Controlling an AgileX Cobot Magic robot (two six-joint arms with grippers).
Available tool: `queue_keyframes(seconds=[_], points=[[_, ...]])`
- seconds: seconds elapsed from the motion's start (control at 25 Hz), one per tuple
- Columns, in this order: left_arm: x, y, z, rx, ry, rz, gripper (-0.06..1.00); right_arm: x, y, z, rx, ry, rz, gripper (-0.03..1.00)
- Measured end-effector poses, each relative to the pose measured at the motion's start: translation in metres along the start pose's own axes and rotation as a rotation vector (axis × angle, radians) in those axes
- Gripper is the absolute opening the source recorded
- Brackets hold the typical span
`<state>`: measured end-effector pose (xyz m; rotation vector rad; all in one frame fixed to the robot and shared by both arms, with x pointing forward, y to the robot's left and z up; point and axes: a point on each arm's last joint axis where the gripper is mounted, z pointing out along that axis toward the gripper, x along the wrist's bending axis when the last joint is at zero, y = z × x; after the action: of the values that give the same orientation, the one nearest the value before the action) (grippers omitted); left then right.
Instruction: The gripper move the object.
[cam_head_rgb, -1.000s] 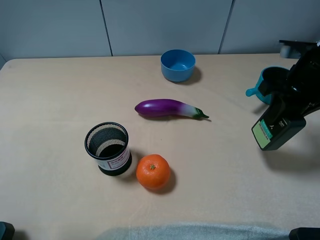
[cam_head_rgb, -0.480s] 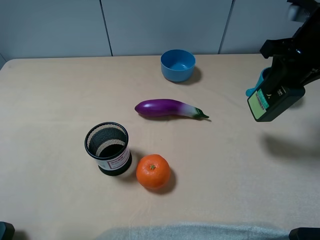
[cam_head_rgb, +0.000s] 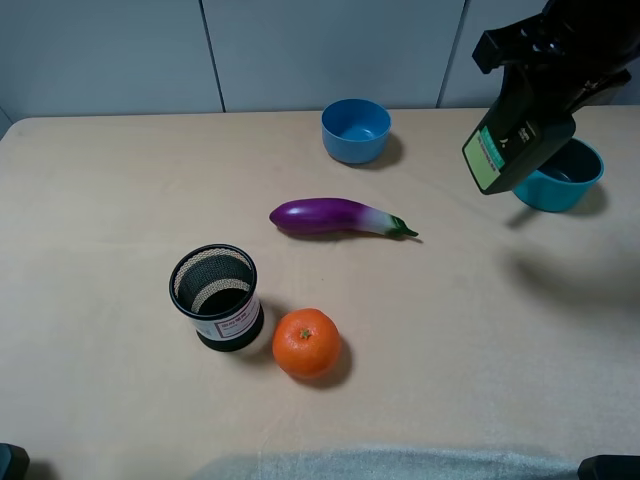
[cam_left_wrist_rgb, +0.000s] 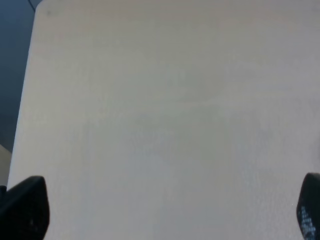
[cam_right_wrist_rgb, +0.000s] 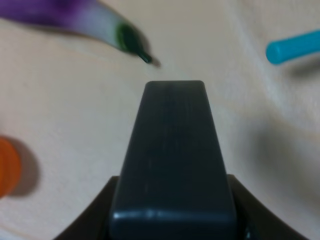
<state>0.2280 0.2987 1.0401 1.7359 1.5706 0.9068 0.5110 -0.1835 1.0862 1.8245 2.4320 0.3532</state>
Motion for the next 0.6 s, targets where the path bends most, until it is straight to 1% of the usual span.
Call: queue_keyframes(seconds=[0.24,0.6], points=[[0.000,0.000,0.000,0.000,0.000,0.000,0.99,0.019,0.014,-0.010,-0.042,0.017,-0.047,0.29],[0.000,0.000,0.000,0.000,0.000,0.000,0.99,0.061,0.046,-0.002,-0.066,0.050,-0.145,0.29]])
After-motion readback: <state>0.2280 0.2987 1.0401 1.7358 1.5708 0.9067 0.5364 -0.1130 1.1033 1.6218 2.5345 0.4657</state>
